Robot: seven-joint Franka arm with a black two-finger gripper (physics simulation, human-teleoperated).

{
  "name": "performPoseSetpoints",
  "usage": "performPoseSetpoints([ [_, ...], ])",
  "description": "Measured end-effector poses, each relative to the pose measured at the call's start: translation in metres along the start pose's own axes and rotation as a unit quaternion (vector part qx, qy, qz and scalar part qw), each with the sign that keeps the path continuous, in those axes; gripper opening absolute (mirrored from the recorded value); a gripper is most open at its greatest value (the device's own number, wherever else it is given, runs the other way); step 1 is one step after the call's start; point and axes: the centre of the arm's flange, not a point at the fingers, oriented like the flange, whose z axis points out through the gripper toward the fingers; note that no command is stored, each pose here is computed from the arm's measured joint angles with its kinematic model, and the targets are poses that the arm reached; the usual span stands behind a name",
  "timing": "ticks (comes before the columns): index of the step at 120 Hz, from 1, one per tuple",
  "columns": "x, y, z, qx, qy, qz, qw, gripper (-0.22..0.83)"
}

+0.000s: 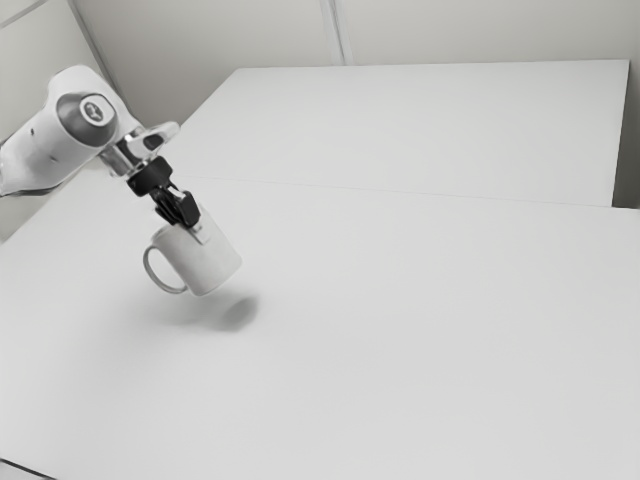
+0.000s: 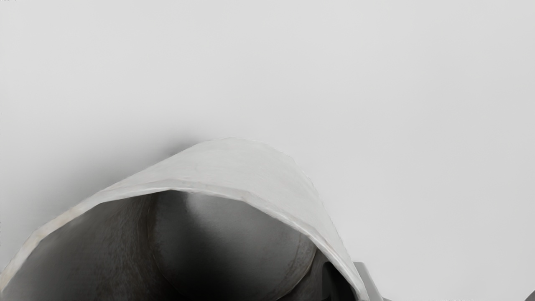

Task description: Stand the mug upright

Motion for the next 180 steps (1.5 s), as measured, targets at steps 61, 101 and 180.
performPoseSetpoints([
  [61,-0.028,0.106,0.066,0.156,-0.002,0.022,0.987,-0.17],
  [101,-0.039,0.117,0.103,0.19,0.042,0.025,0.981,-0.17],
  [180,-0.044,0.105,0.15,0.181,-0.019,-0.002,0.983,-0.12],
])
